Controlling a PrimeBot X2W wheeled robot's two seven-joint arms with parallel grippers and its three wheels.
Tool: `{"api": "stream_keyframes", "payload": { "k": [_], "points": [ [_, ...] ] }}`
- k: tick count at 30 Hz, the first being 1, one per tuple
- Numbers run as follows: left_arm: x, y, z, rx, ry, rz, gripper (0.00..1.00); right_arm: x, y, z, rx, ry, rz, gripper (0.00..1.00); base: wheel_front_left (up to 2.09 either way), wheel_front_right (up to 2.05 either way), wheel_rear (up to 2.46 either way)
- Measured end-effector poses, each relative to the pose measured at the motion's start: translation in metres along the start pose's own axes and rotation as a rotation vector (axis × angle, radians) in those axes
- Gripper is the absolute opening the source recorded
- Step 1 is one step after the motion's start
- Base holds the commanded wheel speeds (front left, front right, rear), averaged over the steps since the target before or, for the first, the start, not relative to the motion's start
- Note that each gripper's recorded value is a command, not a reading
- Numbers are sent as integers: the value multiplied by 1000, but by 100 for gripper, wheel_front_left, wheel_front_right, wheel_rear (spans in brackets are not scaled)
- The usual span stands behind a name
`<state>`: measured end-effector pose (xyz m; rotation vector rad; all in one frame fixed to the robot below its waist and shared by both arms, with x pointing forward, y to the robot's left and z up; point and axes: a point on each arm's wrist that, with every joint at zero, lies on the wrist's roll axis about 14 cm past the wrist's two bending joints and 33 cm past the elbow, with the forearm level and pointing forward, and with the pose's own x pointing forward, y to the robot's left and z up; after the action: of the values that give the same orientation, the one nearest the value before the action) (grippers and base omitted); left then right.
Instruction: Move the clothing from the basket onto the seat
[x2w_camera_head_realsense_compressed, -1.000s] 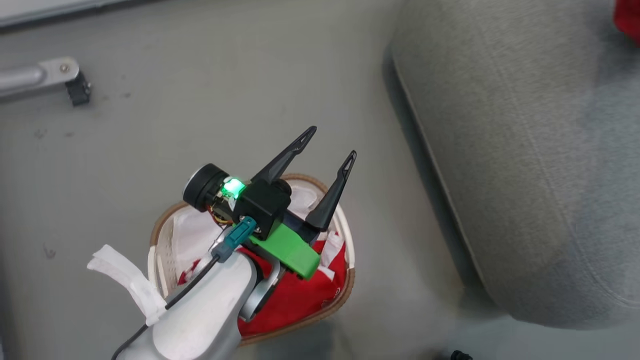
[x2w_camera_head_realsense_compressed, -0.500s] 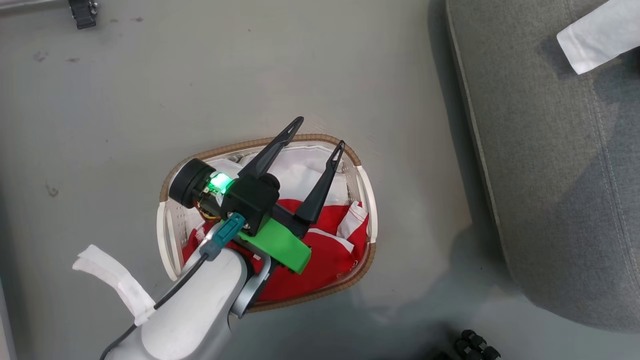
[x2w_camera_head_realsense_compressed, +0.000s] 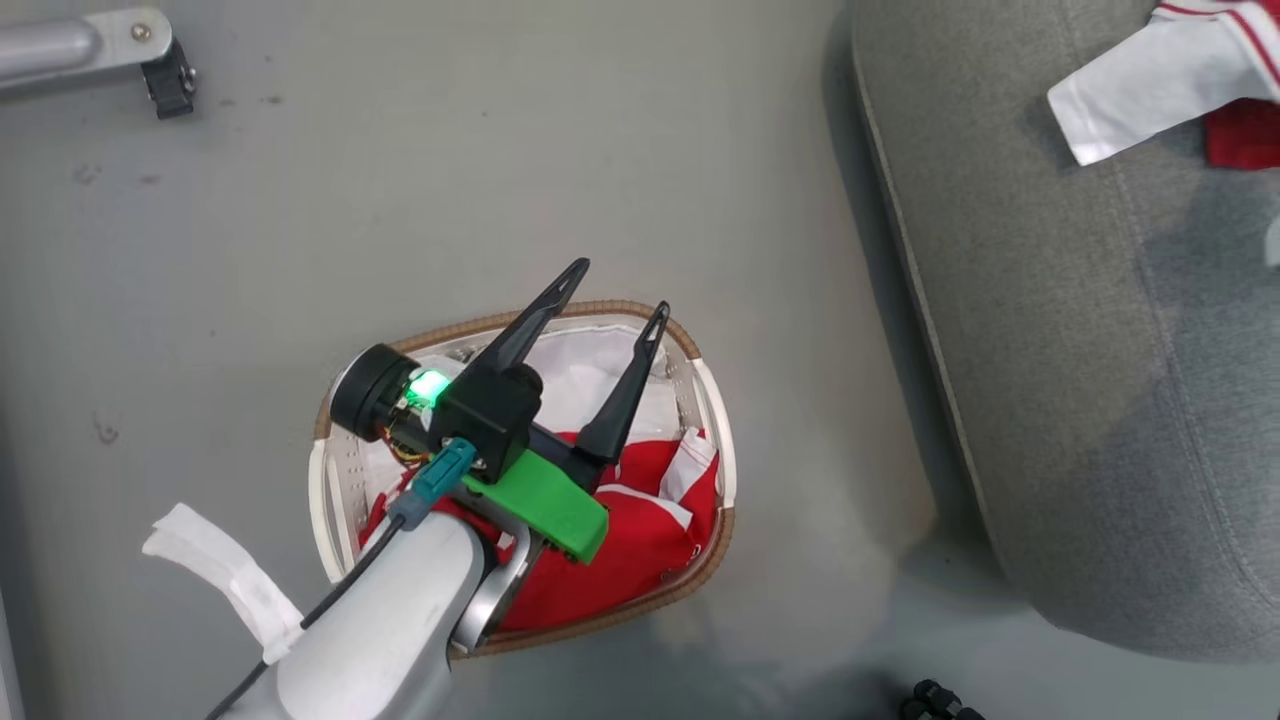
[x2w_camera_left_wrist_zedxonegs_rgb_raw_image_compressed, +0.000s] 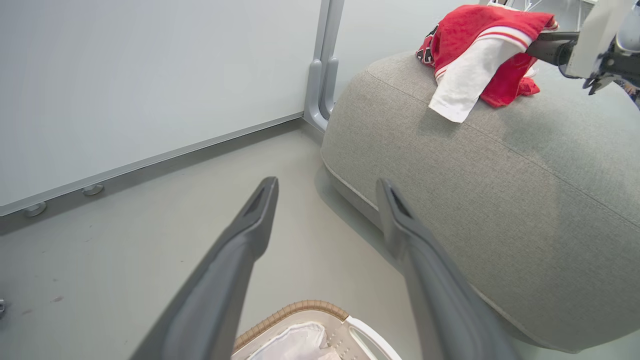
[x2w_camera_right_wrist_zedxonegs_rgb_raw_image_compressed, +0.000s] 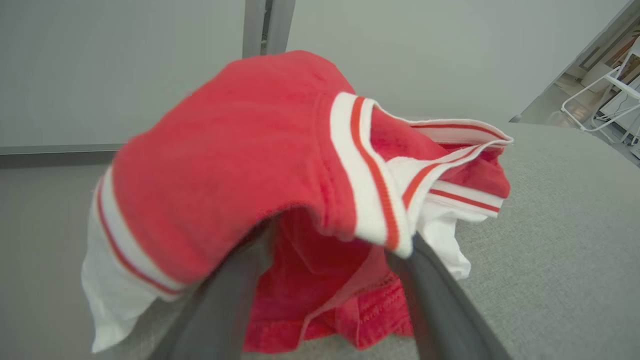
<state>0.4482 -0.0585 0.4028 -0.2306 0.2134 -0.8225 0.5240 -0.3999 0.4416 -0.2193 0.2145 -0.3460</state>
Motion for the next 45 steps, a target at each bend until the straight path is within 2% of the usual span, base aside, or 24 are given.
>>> {"api": "stream_keyframes", "payload": {
  "k": [5,14,26,32,37,41,45],
  "points": [
    [-5,-4,6,0,-6,8,100,-29,-3,-11,12,18,4,100,0,0,0],
    [-15,-23,19,0,-31,10,100,-69,-16,10,8,-54,12,100,0,0,0],
    [-47,-23,50,0,-99,133,100,-98,-22,94,15,-273,60,100,0,0,0],
    [-80,-7,74,6,-175,260,100,-113,15,128,45,-367,158,100,0,0,0],
    [-125,20,81,16,-217,424,100,-129,75,142,112,-407,297,100,0,0,0],
    [-158,33,79,27,-230,523,100,-150,119,140,196,-409,387,100,0,0,0],
    [-181,36,74,6,-244,586,100,-174,149,122,273,-372,439,100,0,0,0]
  ]
}}
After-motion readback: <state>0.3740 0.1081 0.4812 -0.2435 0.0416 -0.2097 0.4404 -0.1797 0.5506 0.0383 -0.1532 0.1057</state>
